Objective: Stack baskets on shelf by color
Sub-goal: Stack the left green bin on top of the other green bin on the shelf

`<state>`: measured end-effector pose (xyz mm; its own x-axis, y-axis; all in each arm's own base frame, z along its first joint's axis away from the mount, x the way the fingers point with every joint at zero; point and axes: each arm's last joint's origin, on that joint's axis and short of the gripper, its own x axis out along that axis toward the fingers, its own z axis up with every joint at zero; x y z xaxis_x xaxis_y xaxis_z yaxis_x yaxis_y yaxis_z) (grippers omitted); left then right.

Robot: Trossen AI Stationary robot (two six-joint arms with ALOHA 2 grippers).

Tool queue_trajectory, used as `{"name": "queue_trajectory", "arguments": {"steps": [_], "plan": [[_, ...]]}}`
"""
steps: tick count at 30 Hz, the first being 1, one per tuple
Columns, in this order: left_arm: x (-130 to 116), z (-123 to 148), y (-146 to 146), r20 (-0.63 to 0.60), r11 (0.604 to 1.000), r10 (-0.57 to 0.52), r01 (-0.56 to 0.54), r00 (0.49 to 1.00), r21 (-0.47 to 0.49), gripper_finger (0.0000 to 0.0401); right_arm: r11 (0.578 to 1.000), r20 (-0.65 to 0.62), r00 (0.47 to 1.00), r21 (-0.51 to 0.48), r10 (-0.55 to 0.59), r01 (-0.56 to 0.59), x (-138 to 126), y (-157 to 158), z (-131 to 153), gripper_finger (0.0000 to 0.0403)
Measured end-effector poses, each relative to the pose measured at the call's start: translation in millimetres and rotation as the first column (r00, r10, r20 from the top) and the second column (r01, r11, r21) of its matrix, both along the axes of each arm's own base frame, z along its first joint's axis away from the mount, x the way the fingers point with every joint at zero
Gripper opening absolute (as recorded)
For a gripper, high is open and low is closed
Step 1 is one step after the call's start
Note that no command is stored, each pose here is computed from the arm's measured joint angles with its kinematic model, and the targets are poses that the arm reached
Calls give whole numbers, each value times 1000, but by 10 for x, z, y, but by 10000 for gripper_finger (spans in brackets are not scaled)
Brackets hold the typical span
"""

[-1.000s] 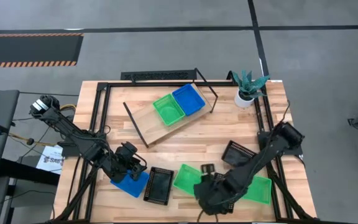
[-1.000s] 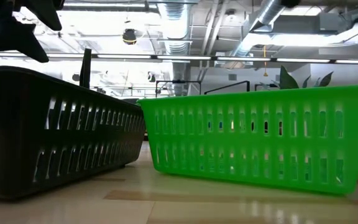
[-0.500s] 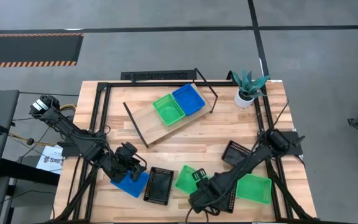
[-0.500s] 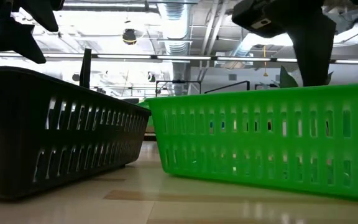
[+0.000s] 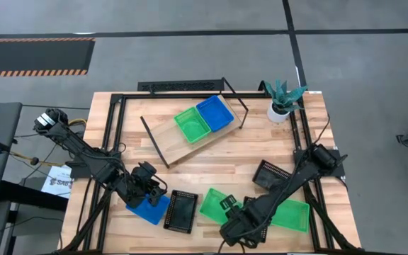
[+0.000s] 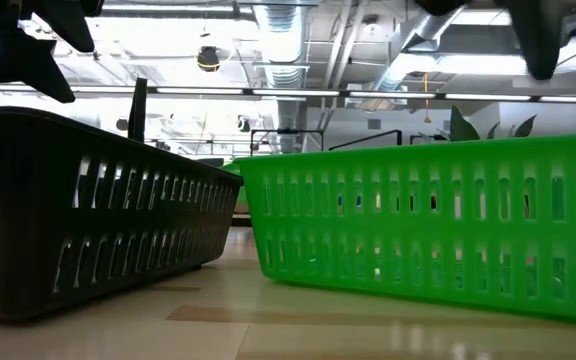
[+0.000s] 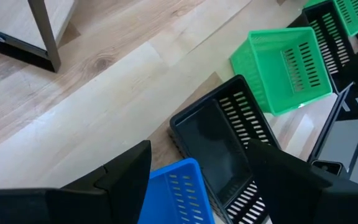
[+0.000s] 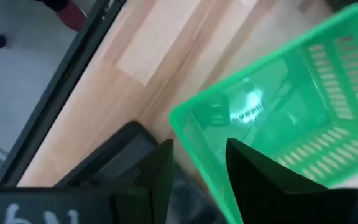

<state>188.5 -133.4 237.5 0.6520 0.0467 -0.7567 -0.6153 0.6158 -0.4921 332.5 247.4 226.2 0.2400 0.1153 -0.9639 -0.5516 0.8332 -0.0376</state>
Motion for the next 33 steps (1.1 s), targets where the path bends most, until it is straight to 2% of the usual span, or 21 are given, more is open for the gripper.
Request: {"name": "queue_trajectory", "arguments": {"steps": [8, 20, 24, 29, 33], "plan": [[0, 0, 0, 0, 1000, 0, 0, 1000, 0, 253, 1000, -48, 999, -9, 12, -12, 105, -10, -231, 167], [0, 1, -3, -1, 1000, -3, 3, 1000, -6, 253, 999, -47, 998, 5, 35, -35, 97, 12, -225, 164], [0, 0, -3, -1, 1000, -2, 2, 1000, -4, 253, 999, -58, 998, -11, 35, -36, 88, -6, -225, 164], [0, 1, -1, 1, 1000, 0, 0, 1000, -2, 253, 995, -88, 993, -50, 85, -89, 73, -25, -278, 164], [0, 1, -1, 1, 1000, 1, -1, 1000, -1, 253, 992, -112, 989, -72, 91, -100, 95, -82, -425, 162]]}}
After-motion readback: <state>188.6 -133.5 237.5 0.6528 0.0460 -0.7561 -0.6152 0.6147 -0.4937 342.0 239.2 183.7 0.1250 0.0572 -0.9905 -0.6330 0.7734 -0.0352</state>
